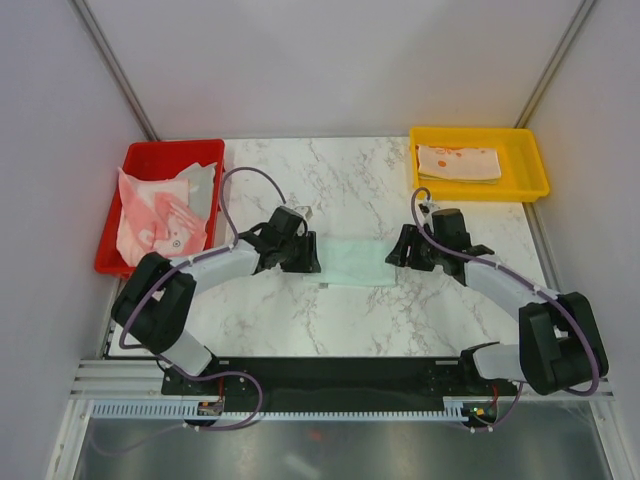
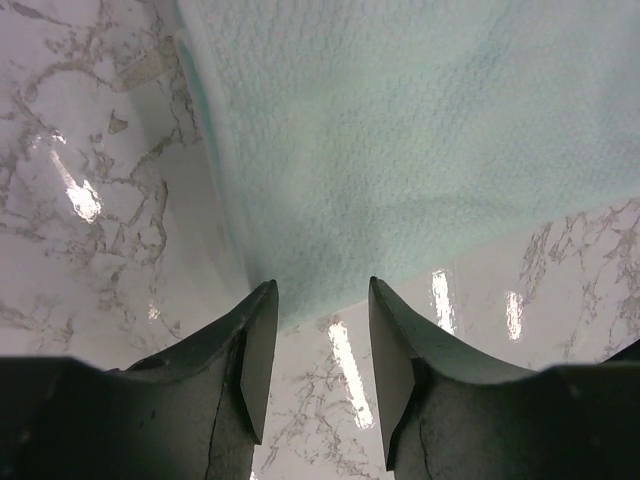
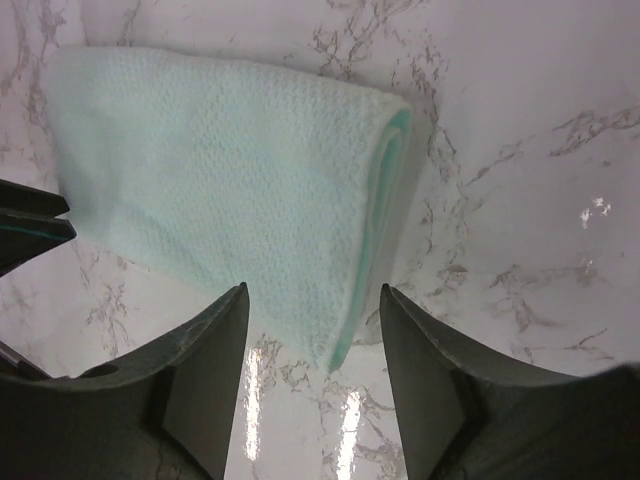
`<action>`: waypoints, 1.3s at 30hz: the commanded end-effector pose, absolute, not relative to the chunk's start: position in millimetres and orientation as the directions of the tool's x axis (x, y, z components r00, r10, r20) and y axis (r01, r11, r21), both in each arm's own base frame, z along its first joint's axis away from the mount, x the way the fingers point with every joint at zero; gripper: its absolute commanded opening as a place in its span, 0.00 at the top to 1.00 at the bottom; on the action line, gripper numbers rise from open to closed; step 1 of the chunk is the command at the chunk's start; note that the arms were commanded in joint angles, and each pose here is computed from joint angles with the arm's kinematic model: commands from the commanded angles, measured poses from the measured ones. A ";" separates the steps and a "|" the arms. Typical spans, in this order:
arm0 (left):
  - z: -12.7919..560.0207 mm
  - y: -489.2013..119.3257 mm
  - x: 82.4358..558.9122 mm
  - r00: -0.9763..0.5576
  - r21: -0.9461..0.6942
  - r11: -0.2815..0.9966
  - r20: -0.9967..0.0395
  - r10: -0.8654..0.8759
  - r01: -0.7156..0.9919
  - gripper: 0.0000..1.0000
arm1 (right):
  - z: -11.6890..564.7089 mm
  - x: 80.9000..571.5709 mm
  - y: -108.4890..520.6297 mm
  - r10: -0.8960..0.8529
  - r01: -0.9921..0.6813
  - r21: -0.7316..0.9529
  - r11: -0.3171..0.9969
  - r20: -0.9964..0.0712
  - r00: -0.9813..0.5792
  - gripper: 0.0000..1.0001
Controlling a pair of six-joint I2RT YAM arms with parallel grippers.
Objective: Fold and stack the towels
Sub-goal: Neatly place the folded towel into the bin
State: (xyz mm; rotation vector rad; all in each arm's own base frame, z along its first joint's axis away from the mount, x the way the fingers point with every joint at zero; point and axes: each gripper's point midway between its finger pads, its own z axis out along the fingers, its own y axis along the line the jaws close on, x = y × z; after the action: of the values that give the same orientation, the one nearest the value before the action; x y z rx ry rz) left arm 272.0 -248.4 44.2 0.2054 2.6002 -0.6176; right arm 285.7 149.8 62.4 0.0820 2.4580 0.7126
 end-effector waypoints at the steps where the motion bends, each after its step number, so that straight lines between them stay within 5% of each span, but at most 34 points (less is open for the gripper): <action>1: 77.8 -253.9 292.0 -0.841 -0.399 0.885 -0.541 -0.015 0.241 0.51 | 68.1 297.2 139.9 0.212 -0.073 0.453 0.889 -0.546 -0.810 0.36; 12: 62.0 -254.6 333.1 -0.861 -0.384 0.906 -0.507 -0.047 0.177 0.50 | 40.4 311.4 157.2 0.202 -0.066 0.443 0.894 -0.530 -0.824 0.36; 23: 25.1 -240.7 325.3 -0.910 -0.375 0.925 -0.402 -0.101 0.063 0.50 | 10.8 293.3 172.8 0.180 -0.054 0.408 0.912 -0.513 -0.839 0.42; 27: 20.4 -236.5 321.1 -0.914 -0.366 0.930 -0.390 -0.116 0.038 0.50 | 3.4 290.9 174.5 0.155 -0.068 0.392 0.918 -0.510 -0.846 0.54; 31: 21.5 -230.2 321.3 -0.915 -0.343 0.939 -0.379 -0.139 -0.001 0.50 | 9.5 296.2 177.0 0.120 -0.114 0.382 0.917 -0.537 -0.835 0.86; 34: 44.0 -211.2 331.9 -0.897 -0.244 0.968 -0.414 -0.154 -0.054 0.51 | 30.6 308.8 183.8 0.077 -0.181 0.374 0.910 -0.580 -0.811 1.00; 39: 119.1 -178.0 351.6 -0.820 -0.170 0.980 -0.545 -0.177 -0.098 0.48 | 70.3 350.6 183.3 0.015 -0.207 0.285 0.936 -0.619 -0.786 1.00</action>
State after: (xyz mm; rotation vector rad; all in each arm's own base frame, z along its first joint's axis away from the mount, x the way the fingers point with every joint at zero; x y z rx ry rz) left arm 333.8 -206.3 48.8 -0.1102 2.6840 -0.2774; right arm 318.1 182.6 39.6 -0.0650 2.4916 0.5208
